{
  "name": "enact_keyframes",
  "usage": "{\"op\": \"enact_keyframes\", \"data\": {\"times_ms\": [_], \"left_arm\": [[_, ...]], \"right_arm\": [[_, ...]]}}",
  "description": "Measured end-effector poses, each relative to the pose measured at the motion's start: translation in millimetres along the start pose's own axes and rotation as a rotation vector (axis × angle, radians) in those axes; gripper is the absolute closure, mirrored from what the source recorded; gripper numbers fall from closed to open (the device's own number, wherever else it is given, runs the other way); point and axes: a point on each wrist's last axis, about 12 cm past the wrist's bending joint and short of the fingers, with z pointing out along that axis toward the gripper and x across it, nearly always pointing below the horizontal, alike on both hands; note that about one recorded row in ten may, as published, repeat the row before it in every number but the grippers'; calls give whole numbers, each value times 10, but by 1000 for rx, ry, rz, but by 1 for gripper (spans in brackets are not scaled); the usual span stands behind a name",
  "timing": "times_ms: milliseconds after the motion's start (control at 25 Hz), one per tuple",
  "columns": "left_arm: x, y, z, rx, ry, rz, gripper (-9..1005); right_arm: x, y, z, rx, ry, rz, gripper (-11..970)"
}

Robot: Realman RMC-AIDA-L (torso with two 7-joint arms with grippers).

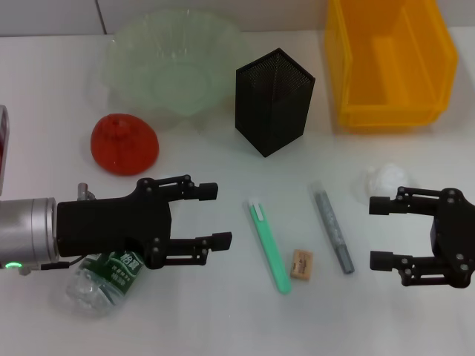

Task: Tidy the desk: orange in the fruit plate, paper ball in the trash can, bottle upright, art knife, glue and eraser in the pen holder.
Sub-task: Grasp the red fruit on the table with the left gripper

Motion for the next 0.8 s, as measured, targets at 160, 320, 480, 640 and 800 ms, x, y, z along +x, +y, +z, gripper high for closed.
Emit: {"op": "enact_keyframes", "data": {"times_ms": [160, 320, 480, 640, 800], "left_arm": [[-8, 7, -2, -2, -1, 5, 224], [-12, 14, -6, -7, -2, 10, 225], [95, 235, -398, -439, -122, 35, 225], [283, 341, -564, -673, -151, -64, 226], [367, 410, -535, -739, -118, -97, 227]], "right_arm": [[14, -13, 17, 12, 4, 3, 201], [36, -24, 23, 29, 9, 9, 201], [59, -26, 14, 47, 10, 15, 201], [79, -15, 17, 51, 2, 27, 202], [91, -16, 24, 53, 6, 31, 202]]}}
